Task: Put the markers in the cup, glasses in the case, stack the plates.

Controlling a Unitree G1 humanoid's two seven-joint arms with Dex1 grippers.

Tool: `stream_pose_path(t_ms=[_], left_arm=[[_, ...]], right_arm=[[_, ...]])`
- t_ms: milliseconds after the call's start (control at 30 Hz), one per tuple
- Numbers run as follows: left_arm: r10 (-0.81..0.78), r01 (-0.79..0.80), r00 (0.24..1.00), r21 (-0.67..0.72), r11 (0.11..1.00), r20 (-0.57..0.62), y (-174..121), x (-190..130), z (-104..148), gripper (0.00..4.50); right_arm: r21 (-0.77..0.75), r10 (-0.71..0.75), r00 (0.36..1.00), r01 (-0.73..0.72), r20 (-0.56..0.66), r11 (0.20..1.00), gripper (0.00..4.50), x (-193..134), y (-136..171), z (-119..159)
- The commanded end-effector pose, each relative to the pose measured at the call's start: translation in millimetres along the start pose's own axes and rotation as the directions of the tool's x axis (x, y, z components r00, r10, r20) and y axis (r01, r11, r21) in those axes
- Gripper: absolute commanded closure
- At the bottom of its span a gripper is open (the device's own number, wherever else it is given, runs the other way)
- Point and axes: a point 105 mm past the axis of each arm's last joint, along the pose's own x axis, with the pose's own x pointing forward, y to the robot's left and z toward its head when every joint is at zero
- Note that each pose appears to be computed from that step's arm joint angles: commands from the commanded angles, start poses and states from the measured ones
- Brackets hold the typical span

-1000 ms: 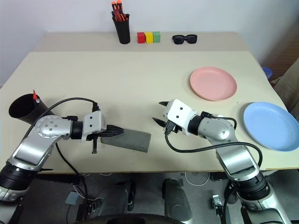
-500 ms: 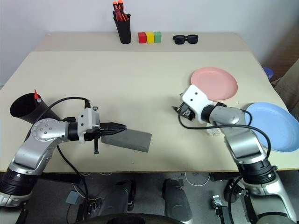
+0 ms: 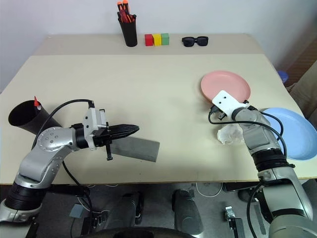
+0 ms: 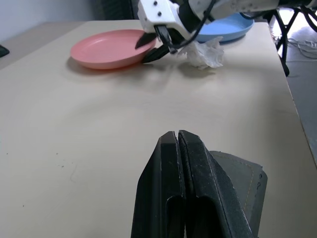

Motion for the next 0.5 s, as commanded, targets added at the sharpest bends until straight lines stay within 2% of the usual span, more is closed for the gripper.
stream_pose_path(t_ms=[33,200,367,500], left_arm=[[0.009,-0.010,0.999,0.024,1.000,0.044,-3,3,12,4.50],[0.031,-0.031,0.998,0.014,0.999,0.061,-2,19,11,4.50],[0.006,-0.007,0.993,0.007,1.000,0.118,-6,39,18,4.50],[-0.117,0.122,0.978,-0.019,0.992,0.173,-23,60,24,4.50]], right_arm=[[-0.046,-0.039,0.996,0.042,0.074,0.998,4.46,-3,-10,18],[-0.184,-0.103,0.986,0.126,0.130,0.975,4.46,-20,-22,27],[-0.145,-0.164,0.974,0.187,0.159,0.972,4.46,-66,-47,28],[-0.148,-0.132,0.990,0.138,0.048,0.979,4.46,-122,-58,-3]])
